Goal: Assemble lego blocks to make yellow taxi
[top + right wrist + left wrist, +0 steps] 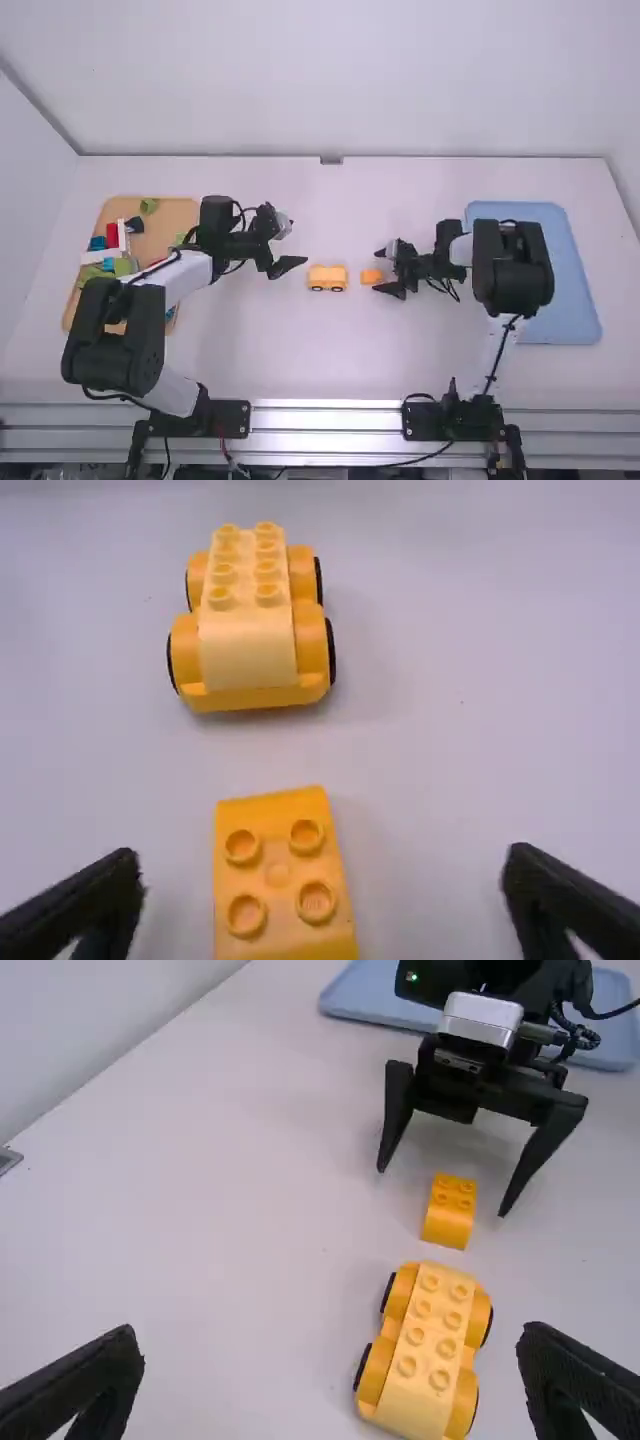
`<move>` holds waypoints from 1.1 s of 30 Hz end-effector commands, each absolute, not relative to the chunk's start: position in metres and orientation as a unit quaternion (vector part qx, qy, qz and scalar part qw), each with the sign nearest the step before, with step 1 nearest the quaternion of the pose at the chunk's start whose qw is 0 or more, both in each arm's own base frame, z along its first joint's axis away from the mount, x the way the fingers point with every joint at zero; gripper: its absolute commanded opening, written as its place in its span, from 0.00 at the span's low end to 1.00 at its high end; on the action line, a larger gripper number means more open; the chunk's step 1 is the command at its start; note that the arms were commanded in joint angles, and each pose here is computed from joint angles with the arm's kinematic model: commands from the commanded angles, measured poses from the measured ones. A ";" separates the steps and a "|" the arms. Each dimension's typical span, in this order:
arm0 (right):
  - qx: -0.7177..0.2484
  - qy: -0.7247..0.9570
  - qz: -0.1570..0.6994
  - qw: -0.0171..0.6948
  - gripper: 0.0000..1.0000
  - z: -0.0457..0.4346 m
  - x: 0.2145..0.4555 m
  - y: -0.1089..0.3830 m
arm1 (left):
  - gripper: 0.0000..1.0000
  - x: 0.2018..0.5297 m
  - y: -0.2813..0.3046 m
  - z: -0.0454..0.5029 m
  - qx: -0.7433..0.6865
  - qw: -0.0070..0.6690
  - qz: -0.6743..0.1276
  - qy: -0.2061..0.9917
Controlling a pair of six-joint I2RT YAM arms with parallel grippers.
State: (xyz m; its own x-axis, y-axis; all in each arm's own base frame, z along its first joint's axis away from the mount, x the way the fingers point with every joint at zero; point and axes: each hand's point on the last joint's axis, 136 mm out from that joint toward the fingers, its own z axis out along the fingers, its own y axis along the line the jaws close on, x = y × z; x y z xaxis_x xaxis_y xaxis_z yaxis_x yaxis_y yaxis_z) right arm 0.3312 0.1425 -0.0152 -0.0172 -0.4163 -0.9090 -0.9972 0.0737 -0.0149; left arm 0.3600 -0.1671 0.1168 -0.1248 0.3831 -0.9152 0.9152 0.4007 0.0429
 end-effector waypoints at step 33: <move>-0.556 0.635 0.393 0.364 0.21 0.004 0.329 0.138 | 0.99 0.329 -0.177 0.102 0.538 0.464 -0.317 0.628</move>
State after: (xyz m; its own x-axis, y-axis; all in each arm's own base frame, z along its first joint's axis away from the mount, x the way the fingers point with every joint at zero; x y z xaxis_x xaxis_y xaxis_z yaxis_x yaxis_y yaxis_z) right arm 0.3159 0.1349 -0.0167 -0.1502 -0.4437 -0.8835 -0.9886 0.0793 0.1282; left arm 0.3439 -0.1709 0.1095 -0.0862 0.4031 -0.9111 0.9453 0.3218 0.0530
